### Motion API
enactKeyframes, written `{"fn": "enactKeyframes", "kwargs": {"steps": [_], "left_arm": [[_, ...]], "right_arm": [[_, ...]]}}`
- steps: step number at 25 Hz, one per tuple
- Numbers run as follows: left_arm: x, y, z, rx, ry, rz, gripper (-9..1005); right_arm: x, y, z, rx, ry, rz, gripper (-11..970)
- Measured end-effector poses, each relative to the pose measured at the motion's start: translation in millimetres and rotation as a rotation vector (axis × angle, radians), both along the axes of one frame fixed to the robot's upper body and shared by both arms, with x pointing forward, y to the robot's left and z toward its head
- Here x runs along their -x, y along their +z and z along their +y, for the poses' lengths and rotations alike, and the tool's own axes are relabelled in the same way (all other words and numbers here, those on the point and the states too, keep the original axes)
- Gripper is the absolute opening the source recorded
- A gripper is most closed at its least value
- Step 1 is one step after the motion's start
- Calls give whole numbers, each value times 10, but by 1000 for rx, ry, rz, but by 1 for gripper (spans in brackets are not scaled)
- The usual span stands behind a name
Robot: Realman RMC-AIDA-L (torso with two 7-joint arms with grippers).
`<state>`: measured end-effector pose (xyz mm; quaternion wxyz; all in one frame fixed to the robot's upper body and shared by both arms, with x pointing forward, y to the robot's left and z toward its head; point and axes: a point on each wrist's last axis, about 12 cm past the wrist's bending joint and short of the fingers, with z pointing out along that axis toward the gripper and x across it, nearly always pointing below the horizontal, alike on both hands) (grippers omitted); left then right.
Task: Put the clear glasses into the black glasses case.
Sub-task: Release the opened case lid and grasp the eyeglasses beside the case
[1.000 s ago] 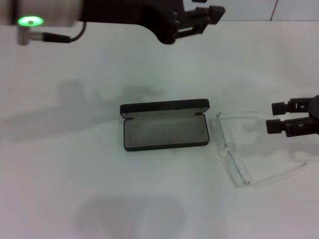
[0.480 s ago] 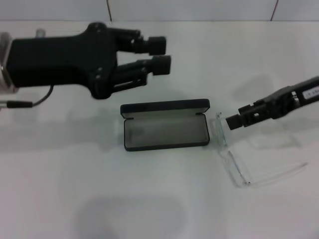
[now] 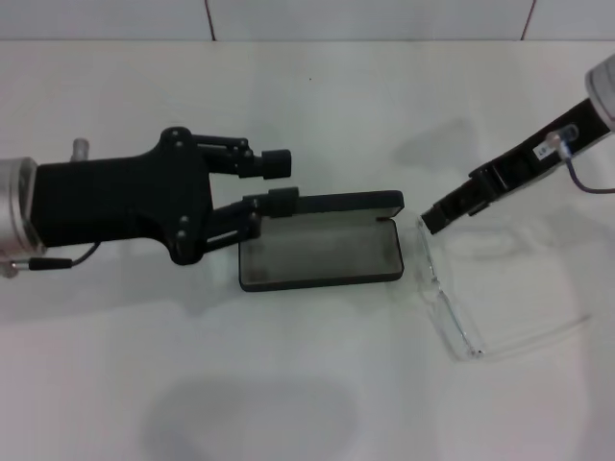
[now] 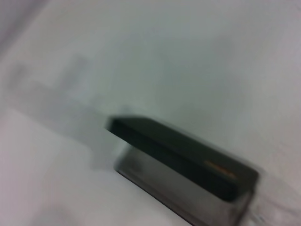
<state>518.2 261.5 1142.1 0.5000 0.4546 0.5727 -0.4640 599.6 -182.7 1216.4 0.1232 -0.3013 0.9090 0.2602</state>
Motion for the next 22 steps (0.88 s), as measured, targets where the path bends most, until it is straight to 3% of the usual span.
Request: {"fn": "enactKeyframes", "kwargs": {"steps": [6,22], "left_arm": [[22,-98,-20,-21,-7,-24,334],[-10,-214,-88,-26,3,-39,333]], "right_arm": [[11,-75,247,157,27,33,705],[-39,-385,366,208,27,69,703]]}}
